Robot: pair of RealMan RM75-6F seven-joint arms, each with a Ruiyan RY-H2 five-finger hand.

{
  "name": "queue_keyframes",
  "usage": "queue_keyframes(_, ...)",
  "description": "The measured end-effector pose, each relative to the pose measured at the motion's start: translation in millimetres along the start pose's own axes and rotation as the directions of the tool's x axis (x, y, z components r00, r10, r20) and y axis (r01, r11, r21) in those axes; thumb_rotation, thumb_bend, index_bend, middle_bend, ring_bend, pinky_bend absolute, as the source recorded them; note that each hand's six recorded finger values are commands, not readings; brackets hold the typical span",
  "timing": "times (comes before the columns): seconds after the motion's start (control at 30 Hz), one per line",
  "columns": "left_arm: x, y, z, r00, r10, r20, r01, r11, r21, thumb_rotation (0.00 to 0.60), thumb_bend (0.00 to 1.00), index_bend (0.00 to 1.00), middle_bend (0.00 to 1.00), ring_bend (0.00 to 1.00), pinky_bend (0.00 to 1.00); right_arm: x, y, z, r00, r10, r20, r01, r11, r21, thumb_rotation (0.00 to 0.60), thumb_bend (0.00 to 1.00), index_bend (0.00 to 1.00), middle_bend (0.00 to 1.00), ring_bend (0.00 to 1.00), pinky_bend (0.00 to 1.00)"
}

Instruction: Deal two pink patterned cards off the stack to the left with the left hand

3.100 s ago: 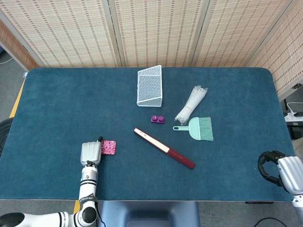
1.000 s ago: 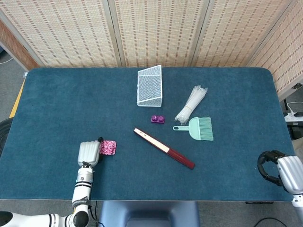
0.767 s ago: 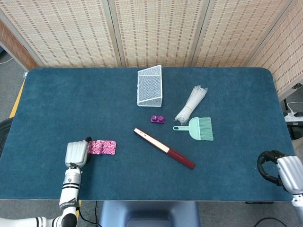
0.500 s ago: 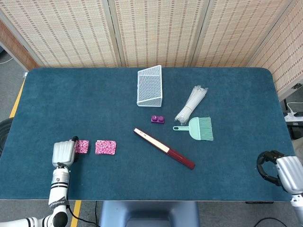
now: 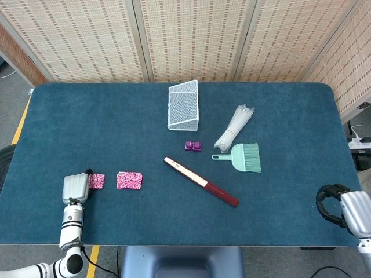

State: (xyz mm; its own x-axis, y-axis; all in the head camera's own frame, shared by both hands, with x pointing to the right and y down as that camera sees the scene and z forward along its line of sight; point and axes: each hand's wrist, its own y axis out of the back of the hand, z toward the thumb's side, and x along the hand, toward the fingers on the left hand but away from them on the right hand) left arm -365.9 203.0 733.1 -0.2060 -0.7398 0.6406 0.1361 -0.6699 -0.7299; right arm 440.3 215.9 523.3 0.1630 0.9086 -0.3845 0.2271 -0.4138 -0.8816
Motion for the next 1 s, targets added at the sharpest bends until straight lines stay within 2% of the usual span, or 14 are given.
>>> queue_keyframes(0.2, -1, -2, 1, 1.0, -0.017, -0.004, 0.017, 1.0, 0.005, 0.6, 0.33, 0.17, 1.0, 1.0, 1.0, 0, 0, 0, 1.0, 0.002, -0.002, -0.002, 1.0, -0.003, 0.6, 0.37, 0.66, 0.58, 0.52, 0.8)
queue_keyframes(0.47, -8, 6, 10, 1.0, -0.014, 0.027, 0.014, 1.0, -0.017, 0.6, 0.33, 0.19, 1.0, 1.0, 1.0, 0, 0, 0, 1.0, -0.002, -0.003, 0.002, 1.0, -0.003, 0.6, 0.37, 0.66, 0.58, 0.52, 0.8)
queue_keyframes(0.73, -30, 23, 74, 0.98, 0.0, 0.198, 0.012, 0.998, -0.062, 0.6, 0.33, 0.22, 1.0, 1.0, 1.0, 0, 0, 0, 1.0, 0.003, -0.005, -0.003, 1.0, -0.001, 0.6, 0.37, 0.66, 0.58, 0.52, 0.8)
queue_keyframes(1.0, -30, 17, 108, 0.971, -0.02, 0.238, 0.031, 0.998, -0.045, 0.6, 0.33, 0.21, 1.0, 1.0, 1.0, 1, 1, 0, 1.0, -0.001, -0.007, 0.001, 1.0, -0.005, 0.6, 0.37, 0.66, 0.58, 0.52, 0.8)
